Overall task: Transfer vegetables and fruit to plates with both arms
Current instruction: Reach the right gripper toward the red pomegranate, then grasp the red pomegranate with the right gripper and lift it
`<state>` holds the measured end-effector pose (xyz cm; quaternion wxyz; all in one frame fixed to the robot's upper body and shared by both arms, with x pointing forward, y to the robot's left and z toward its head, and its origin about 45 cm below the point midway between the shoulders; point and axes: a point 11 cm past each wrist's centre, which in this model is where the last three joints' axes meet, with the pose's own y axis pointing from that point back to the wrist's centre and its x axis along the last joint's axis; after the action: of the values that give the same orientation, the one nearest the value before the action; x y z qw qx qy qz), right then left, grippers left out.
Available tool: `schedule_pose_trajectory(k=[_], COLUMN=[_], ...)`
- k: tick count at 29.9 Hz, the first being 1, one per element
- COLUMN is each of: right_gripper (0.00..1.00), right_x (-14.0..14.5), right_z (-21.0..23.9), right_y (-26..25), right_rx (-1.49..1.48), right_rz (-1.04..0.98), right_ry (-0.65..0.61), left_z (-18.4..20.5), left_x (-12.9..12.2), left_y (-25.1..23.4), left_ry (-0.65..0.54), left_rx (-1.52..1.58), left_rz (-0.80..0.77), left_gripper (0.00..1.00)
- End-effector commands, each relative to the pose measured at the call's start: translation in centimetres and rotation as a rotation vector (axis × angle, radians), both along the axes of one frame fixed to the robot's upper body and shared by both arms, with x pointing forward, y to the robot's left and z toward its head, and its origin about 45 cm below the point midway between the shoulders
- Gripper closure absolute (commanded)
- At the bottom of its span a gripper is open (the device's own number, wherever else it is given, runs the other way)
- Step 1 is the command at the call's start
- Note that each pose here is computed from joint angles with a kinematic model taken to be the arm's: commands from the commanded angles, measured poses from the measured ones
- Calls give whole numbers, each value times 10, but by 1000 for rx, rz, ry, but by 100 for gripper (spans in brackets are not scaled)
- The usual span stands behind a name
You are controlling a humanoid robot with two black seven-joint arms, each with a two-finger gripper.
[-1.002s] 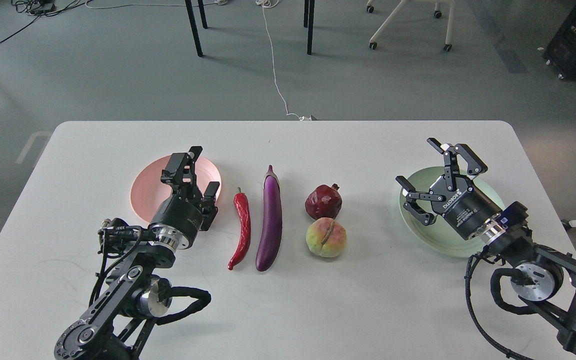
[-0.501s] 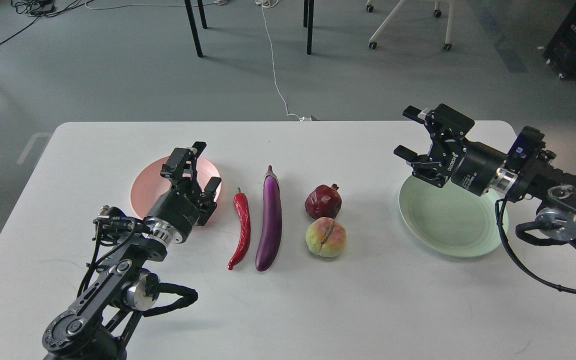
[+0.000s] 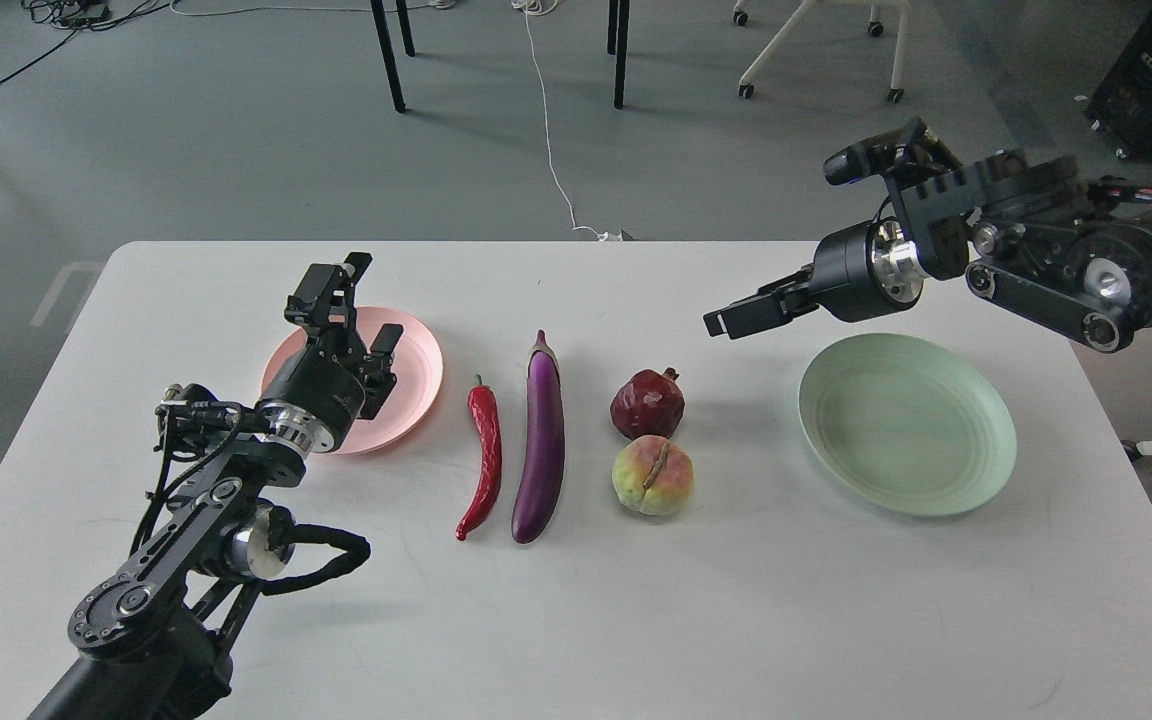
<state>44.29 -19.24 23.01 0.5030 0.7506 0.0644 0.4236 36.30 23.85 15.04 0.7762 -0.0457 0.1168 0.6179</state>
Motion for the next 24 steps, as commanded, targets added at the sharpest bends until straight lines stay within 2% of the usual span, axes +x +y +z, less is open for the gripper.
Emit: schedule_pose_trajectory(k=[1, 7, 15, 20, 24], right_gripper=[2, 2, 6, 9, 15], right_x=[-1, -12, -18, -20, -19], right_z=[-13, -27, -37, -41, -44], right_y=[30, 61, 69, 74, 70], right_rx=[-50, -73, -99, -100, -120], right_rz=[80, 155, 191, 203, 203], right_ry=[-18, 0, 6, 2, 3], left_z=[1, 4, 4, 5, 6], left_x=[-2, -6, -6, -6, -6], left_y=[1, -2, -3, -3, -2], left_ry=[-3, -11, -14, -15, -19], left_rx=[0, -9, -11, -11, -10], left_rz=[-1, -8, -9, -10, -11], left_gripper=[2, 2, 2, 2, 1])
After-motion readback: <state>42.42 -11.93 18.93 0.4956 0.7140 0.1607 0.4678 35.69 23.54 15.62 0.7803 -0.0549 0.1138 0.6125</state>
